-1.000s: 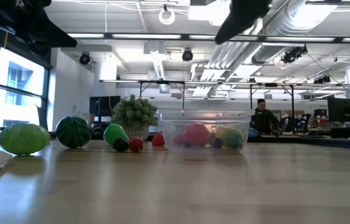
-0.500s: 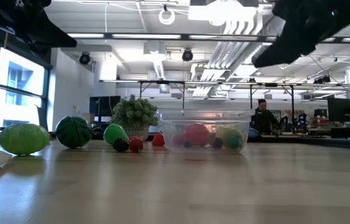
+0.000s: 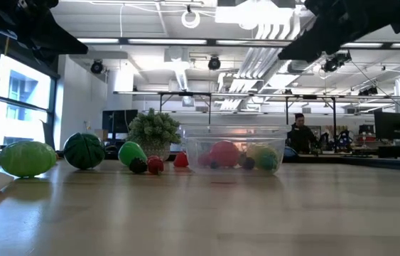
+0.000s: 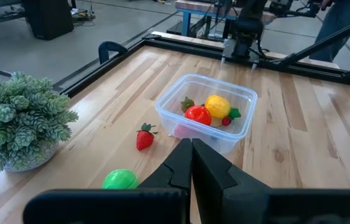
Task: Pick and placing Produce into tupperware
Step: Put the strawberry into the transparent bin
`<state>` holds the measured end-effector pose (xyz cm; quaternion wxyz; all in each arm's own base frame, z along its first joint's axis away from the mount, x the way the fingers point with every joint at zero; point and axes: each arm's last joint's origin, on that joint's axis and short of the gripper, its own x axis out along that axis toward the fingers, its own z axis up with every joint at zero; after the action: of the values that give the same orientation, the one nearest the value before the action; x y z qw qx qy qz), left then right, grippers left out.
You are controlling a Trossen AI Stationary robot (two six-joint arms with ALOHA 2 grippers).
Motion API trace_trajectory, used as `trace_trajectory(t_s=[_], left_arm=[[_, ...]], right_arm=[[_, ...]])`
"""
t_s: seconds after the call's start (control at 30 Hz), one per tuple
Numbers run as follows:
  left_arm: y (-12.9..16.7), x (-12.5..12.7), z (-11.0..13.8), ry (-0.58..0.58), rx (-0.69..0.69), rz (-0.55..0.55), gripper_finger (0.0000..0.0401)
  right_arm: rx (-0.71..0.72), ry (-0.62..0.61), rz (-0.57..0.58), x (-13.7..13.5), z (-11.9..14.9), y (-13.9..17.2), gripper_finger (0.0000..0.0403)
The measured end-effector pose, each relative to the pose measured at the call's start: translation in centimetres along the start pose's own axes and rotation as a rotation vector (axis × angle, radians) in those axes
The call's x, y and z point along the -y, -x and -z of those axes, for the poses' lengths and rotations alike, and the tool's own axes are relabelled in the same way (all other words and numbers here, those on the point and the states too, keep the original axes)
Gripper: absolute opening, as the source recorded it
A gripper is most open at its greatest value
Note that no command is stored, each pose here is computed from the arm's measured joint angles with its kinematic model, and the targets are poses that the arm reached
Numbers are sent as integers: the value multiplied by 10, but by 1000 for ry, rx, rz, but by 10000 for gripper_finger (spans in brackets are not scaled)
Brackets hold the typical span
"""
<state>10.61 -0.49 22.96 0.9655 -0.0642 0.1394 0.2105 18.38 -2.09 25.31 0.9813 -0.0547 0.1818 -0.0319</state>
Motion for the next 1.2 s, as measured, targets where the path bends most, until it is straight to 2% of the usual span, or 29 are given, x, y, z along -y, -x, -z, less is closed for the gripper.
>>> trace_trajectory(t_s=[0.27, 0.47, 0.6, 0.7, 0.87, 1.03, 1.2], left_arm=[[0, 0, 0, 0, 0, 0, 1], [0, 0, 0, 0, 0, 0, 1], [0, 0, 0, 0, 0, 0, 1], [0, 0, 0, 0, 0, -1, 1], [0, 0, 0, 0, 0, -1, 1], [0, 0, 0, 0, 0, -1, 1], [0, 0, 0, 0, 0, 0, 1]], right_arm=[[-113, -41, 20, 13, -4, 7, 121], [-141, -37, 17, 15, -16, 14, 121], [-215, -52, 6, 15, -24, 25, 118], [-251, -91, 2, 16, -34, 37, 101], [-202, -102, -52, 13, -45, 58, 55], [-164, -98, -50, 11, -38, 72, 16], [-189, -99, -44, 10, -32, 78, 1]])
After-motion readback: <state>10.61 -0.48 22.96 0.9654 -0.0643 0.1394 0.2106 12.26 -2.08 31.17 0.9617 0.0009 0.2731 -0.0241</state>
